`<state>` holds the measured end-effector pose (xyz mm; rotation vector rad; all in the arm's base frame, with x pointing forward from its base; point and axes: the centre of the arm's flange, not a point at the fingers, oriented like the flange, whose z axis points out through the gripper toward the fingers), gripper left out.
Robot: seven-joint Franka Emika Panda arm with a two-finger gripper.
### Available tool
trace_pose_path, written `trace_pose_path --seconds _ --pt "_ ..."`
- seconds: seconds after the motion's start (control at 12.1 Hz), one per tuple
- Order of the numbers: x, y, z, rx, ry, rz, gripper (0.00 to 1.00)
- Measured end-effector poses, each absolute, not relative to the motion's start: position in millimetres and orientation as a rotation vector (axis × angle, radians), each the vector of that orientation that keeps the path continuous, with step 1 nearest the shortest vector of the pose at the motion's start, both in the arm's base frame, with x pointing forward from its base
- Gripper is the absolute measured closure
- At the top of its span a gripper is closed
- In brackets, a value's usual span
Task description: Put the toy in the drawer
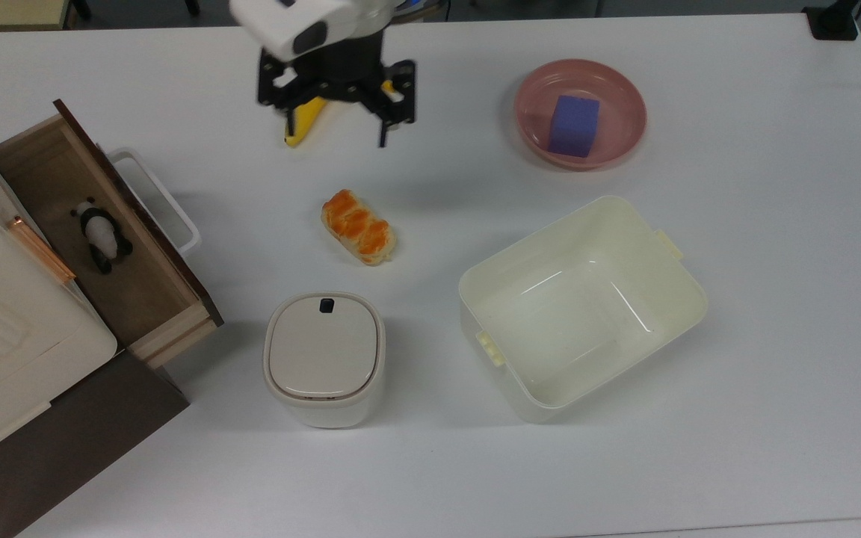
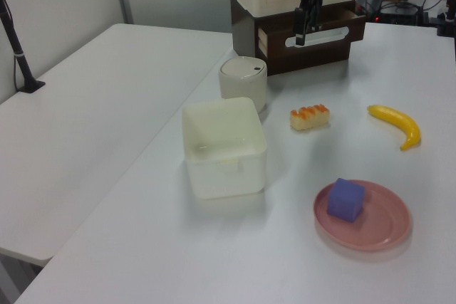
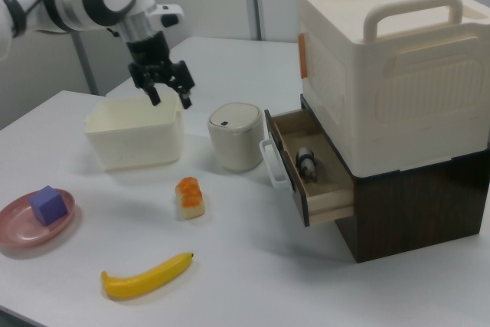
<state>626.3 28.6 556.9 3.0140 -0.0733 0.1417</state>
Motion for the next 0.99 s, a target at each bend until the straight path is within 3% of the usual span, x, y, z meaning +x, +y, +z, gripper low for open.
trace_pose_path --seconds 0.58,0.99 --pt "580.3 17.0 600.1 3.13 -0.159 0.033 0.0" --pt "575.7 7.9 603.7 3.129 -0.172 0.034 0.0"
